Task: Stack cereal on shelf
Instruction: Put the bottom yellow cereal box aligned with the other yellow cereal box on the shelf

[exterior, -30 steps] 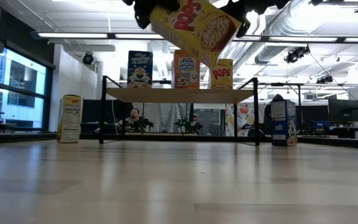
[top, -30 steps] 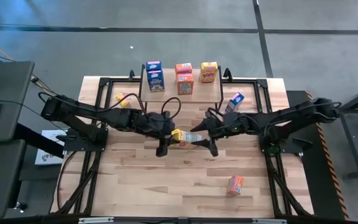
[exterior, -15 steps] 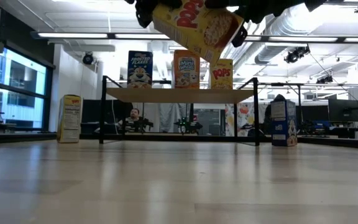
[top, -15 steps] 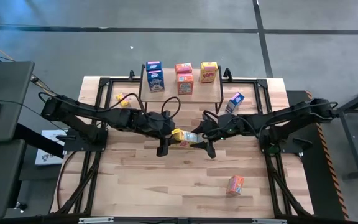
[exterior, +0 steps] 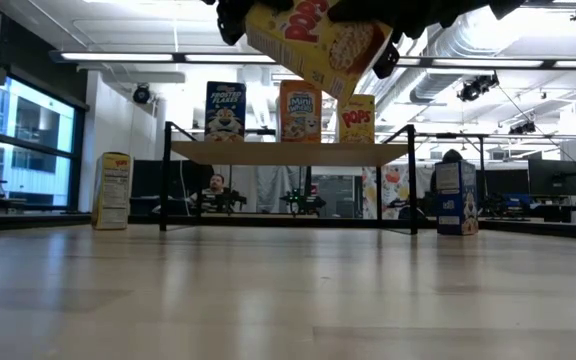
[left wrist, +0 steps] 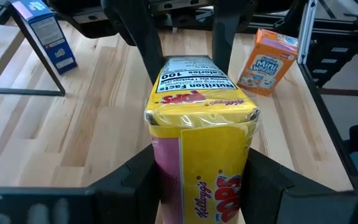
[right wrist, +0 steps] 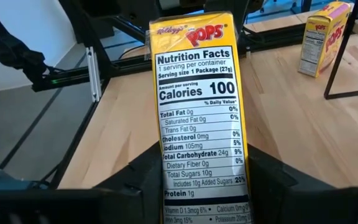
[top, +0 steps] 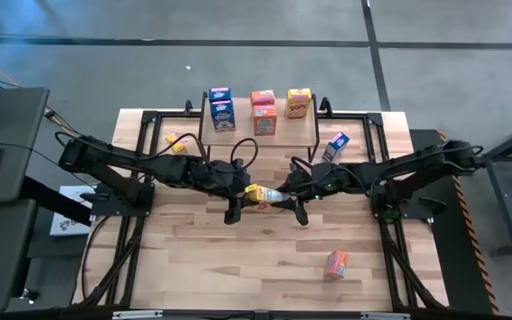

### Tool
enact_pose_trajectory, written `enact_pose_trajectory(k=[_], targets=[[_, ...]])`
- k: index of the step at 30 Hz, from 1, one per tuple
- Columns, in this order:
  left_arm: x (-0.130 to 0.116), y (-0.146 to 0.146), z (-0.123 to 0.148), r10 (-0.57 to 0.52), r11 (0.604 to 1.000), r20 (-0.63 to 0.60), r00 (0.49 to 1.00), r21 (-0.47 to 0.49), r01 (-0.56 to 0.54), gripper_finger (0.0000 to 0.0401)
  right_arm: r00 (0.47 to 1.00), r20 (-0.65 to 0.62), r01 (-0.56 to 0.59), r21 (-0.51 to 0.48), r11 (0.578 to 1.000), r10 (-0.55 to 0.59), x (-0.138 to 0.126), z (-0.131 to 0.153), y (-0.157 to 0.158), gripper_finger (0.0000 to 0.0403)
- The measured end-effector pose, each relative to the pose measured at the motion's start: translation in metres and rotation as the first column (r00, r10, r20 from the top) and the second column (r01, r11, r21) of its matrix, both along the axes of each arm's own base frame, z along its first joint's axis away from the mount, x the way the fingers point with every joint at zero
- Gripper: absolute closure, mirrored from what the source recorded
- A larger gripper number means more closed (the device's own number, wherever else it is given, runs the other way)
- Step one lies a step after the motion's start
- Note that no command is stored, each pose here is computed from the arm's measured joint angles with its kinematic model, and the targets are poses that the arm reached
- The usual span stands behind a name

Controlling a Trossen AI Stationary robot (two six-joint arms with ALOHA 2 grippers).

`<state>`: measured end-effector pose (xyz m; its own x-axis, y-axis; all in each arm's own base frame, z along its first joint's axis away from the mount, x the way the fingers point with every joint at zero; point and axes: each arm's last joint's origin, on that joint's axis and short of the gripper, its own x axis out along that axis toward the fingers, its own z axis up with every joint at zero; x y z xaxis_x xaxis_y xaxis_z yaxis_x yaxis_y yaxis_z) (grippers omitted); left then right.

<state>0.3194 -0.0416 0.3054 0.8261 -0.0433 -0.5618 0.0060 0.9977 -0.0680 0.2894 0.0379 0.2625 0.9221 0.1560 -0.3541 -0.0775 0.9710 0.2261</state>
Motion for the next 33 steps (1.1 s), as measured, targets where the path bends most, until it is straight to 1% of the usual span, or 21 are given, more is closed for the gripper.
enact_pose_trajectory(k=[3,8,11,14,16,21,27,29,31,33], targets=[[0.000,0.002,0.000,0.005,1.000,0.001,1.000,-0.003,-0.005,0.0240,1.000,0.000,0.002,0.005,1.000,-0.002,0.000,0.000,0.000,0.0247],[0.001,0.008,0.000,0.020,0.999,-0.004,1.000,-0.049,-0.020,0.0239,1.000,0.002,0.015,0.005,1.000,-0.015,0.000,0.000,0.000,0.0248],[0.001,0.011,0.000,0.031,0.997,-0.004,1.000,-0.068,-0.032,0.0230,1.000,0.004,0.020,0.004,1.000,-0.020,0.000,0.001,-0.001,0.0249],[0.002,0.013,0.001,0.035,0.997,0.007,0.999,-0.065,-0.034,0.0217,1.000,0.008,0.023,0.003,1.000,-0.023,0.000,0.001,-0.001,0.0249],[0.003,0.013,0.003,0.021,0.999,0.034,0.999,-0.044,-0.019,0.0211,1.000,0.012,0.029,0.005,1.000,-0.029,0.000,0.001,-0.001,0.0249],[0.007,0.011,0.009,-0.007,1.000,0.106,0.994,-0.006,0.008,0.0209,0.999,0.017,0.033,0.007,0.999,-0.033,0.000,0.002,-0.001,0.0249],[0.007,0.012,0.010,0.026,0.998,0.116,0.993,-0.054,-0.020,0.0210,0.999,0.019,0.037,0.007,0.999,-0.037,0.000,0.002,-0.001,0.0249],[0.007,0.012,0.010,-0.002,0.998,0.115,0.993,-0.056,0.009,0.0210,0.999,0.020,0.037,0.007,0.999,-0.037,0.000,0.002,-0.001,0.0249],[0.007,0.011,0.010,-0.036,0.998,0.119,0.992,-0.038,0.041,0.0209,0.999,0.023,0.037,0.007,0.999,-0.037,0.001,0.003,-0.001,0.0249],[0.007,0.011,0.011,-0.039,0.999,0.124,0.992,-0.026,0.042,0.0207,0.999,0.025,0.036,0.006,0.999,-0.036,0.001,0.003,-0.001,0.0249]])
